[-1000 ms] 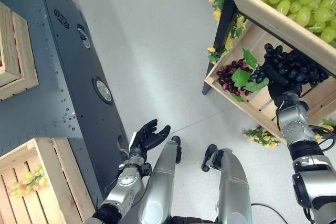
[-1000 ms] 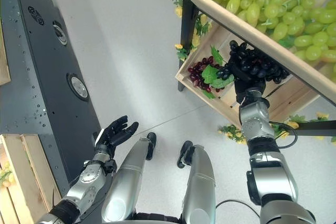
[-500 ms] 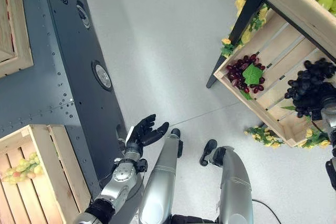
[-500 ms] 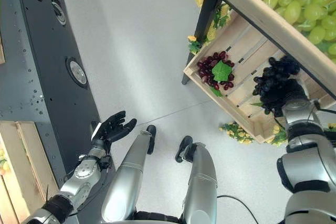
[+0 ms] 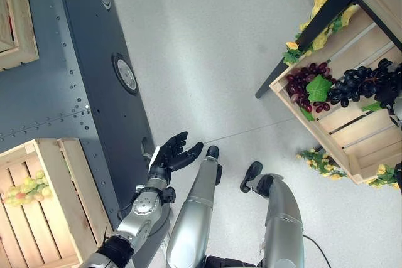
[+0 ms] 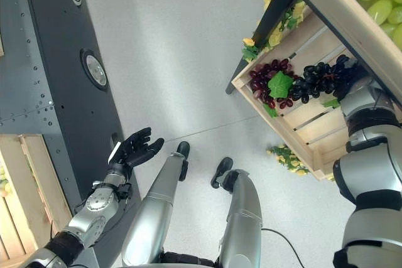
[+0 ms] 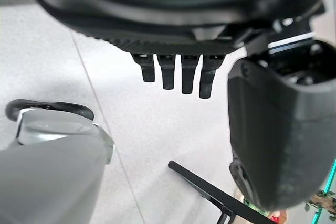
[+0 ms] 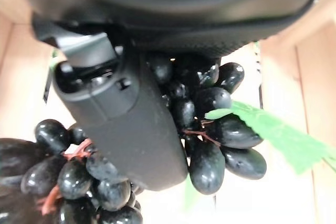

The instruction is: Pick up the fruits from the basket on one side to the basket on the other side

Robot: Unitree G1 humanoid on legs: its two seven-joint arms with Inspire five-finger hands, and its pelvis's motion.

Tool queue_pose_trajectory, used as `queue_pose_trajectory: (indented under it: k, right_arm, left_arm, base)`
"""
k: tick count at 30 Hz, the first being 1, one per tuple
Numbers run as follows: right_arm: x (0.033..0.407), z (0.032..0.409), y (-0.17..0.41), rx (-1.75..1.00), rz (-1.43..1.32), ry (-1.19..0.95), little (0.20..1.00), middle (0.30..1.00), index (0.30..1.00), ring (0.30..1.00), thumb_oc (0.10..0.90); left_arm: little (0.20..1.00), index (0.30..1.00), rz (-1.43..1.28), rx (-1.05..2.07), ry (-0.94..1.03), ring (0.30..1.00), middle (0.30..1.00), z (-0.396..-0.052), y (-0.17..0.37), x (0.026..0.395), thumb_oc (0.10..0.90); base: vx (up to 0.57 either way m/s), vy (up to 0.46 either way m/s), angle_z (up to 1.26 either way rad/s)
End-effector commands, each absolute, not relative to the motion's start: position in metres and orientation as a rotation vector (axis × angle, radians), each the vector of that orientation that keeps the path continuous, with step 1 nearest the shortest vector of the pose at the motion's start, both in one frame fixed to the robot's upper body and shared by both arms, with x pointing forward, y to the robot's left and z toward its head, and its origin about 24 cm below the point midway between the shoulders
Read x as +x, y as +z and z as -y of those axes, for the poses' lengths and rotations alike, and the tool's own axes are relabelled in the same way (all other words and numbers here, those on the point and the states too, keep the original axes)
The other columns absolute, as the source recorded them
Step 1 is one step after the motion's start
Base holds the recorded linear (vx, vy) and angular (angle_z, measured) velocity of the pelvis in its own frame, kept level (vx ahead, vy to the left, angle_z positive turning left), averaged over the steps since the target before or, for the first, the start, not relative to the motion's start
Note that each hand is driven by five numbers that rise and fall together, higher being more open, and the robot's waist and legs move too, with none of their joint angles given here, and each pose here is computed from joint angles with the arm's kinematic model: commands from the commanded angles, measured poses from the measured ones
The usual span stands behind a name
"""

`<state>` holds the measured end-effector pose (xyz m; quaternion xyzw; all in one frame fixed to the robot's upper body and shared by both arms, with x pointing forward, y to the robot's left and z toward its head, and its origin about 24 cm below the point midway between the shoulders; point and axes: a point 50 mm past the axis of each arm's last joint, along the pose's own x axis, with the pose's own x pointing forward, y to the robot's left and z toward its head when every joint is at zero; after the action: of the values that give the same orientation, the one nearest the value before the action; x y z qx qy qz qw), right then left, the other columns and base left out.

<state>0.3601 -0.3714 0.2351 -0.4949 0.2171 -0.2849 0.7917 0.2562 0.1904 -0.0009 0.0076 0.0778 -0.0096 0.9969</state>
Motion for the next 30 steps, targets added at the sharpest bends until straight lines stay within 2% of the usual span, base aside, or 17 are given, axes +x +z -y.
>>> queue_pose_trajectory:
  k: [1, 6, 7, 8, 14, 30]
  right_arm:
    - [0.318, 0.417, 0.304, -1.124, -0.354, -0.949, 0.3, 0.3, 0.3, 0.3, 0.4]
    - [0.321, 0.417, 0.29, -0.862, -0.274, -0.929, 0.3, 0.3, 0.3, 0.3, 0.4]
    - [0.323, 0.415, 0.287, -0.752, -0.205, -0.918, 0.571, 0.571, 0.571, 0.571, 0.58]
    - [0.324, 0.415, 0.285, -0.719, -0.19, -0.907, 0.9, 0.9, 0.9, 0.9, 0.8]
    - [0.328, 0.413, 0.268, -0.6, -0.165, -0.832, 0.9, 0.9, 0.9, 0.9, 0.8]
    - [0.335, 0.402, 0.254, -0.58, -0.112, -0.731, 0.9, 0.9, 0.9, 0.9, 0.8]
  left_arm:
    - [0.9, 0.9, 0.02, -0.034, -0.072, 0.9, 0.9, -0.184, 0.032, 0.258, 0.8]
    - [0.9, 0.9, 0.031, -0.039, -0.072, 0.9, 0.9, -0.181, 0.035, 0.26, 0.8]
    - [0.9, 0.9, 0.036, -0.041, -0.069, 0.9, 0.9, -0.18, 0.036, 0.261, 0.8]
    - [0.9, 0.9, 0.036, -0.042, -0.069, 0.9, 0.9, -0.18, 0.036, 0.261, 0.8]
    - [0.9, 0.9, 0.048, -0.044, -0.065, 0.9, 0.9, -0.176, 0.036, 0.263, 0.8]
    - [0.9, 0.9, 0.047, -0.089, -0.059, 0.9, 0.9, -0.169, 0.039, 0.269, 0.8]
  base:
    - [0.0, 0.0, 0.0]
    - [0.0, 0.0, 0.0]
    - [0.0, 0.022, 0.03]
    - [0.0, 0.028, 0.04]
    - [0.0, 0.025, 0.0]
    - [0.0, 0.031, -0.04]
